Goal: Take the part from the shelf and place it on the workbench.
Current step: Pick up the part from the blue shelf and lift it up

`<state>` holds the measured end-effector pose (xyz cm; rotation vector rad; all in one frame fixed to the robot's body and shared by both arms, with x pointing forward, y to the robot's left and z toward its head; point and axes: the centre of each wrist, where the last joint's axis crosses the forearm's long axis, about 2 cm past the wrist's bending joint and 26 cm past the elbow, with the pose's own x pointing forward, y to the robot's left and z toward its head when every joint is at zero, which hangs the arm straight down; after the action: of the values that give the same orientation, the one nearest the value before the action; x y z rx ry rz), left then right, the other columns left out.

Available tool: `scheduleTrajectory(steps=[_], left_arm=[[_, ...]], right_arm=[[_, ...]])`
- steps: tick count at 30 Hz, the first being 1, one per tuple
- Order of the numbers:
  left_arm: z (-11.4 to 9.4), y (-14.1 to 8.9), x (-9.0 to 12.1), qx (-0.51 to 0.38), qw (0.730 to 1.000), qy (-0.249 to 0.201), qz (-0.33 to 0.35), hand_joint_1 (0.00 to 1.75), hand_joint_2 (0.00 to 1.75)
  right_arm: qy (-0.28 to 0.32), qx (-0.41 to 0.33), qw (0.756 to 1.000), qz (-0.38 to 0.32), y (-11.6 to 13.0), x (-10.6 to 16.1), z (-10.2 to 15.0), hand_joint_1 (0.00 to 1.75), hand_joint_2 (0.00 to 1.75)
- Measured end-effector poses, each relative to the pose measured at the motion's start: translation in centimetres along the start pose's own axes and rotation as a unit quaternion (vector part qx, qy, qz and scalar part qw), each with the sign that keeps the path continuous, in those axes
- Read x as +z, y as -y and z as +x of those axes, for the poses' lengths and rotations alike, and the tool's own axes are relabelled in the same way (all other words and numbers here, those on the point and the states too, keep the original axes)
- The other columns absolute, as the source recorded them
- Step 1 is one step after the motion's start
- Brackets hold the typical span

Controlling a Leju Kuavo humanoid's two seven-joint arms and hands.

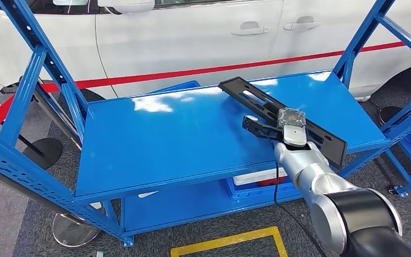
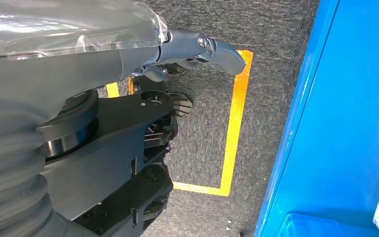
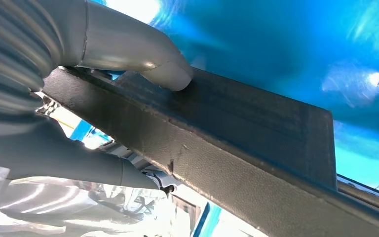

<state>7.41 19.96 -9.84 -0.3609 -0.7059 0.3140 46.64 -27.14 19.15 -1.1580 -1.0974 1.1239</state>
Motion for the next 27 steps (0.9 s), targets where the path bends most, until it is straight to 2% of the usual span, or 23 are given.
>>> scheduleTrajectory(steps=[6,14,19,27], left_arm=[[0.0,0.0,0.0,0.002,1.0,0.005,0.0,0.0,1.75],[-0.2,-0.1,0.2,0.004,1.0,0.01,0.0,0.0,1.75],[-0.3,-0.1,0.2,0.0,1.0,0.007,-0.001,0.0,1.75],[-0.2,-0.1,0.2,-0.005,1.0,0.006,-0.004,0.0,1.75]], right_arm=[[0.046,-0.045,0.995,-0.079,1.3,-0.2,0.7,1.75,1.75],[0.113,-0.113,0.965,-0.208,4.2,-0.6,2.5,1.75,1.75],[0.141,-0.148,0.941,-0.268,4.9,-0.5,2.7,1.75,1.75],[0.179,-0.196,0.91,-0.319,4.6,0.1,3.1,1.75,1.75]])
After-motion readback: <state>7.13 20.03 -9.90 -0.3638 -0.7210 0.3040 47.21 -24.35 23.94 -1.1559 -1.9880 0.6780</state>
